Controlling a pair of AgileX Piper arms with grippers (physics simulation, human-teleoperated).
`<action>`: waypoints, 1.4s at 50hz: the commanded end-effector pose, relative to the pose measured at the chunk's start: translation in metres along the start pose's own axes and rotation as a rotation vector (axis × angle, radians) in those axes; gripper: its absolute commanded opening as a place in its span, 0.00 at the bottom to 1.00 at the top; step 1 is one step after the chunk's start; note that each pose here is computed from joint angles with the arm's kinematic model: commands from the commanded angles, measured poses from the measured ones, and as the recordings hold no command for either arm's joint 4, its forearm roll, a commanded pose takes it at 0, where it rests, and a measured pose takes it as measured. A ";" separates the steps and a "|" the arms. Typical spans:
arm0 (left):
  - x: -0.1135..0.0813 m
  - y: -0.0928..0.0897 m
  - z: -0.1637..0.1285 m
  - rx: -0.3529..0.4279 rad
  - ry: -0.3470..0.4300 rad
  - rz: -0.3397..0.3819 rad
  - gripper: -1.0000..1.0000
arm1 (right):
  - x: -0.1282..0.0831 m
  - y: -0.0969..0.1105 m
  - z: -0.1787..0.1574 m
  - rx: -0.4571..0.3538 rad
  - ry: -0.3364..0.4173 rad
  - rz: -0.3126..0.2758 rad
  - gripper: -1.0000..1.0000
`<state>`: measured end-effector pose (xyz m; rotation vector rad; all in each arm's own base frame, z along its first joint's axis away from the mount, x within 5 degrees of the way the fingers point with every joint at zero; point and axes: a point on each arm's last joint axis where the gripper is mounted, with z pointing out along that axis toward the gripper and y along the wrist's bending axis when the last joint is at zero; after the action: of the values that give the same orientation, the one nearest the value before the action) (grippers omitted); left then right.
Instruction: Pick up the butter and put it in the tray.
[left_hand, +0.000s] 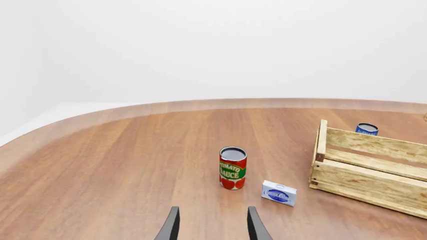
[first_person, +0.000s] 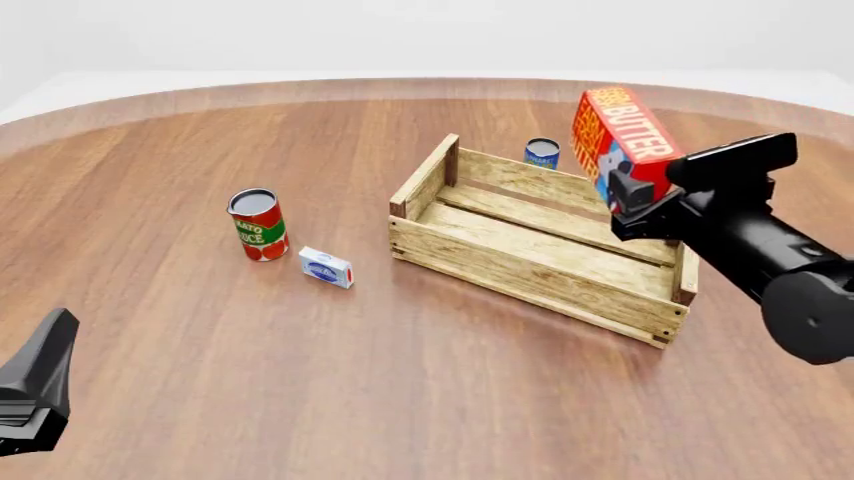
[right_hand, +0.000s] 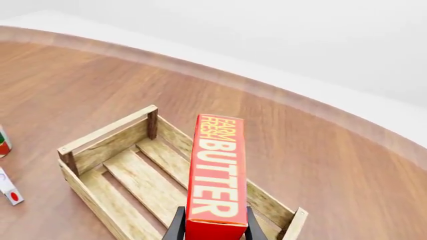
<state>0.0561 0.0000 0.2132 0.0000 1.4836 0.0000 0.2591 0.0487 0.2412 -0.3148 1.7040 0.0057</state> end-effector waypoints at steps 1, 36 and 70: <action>0.000 0.000 0.000 0.000 0.000 0.000 1.00 | -0.004 0.004 0.012 -0.011 -0.024 0.023 0.00; 0.000 0.000 0.000 0.000 0.000 0.000 1.00 | 0.008 0.019 0.041 -0.058 0.008 0.039 0.00; 0.000 0.000 0.000 0.000 0.000 0.000 1.00 | 0.020 0.029 0.054 -0.083 0.029 0.052 0.00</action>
<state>0.0561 0.0000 0.2132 0.0000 1.4836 0.0000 0.2983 0.0793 0.2033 -0.3540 1.7666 0.0895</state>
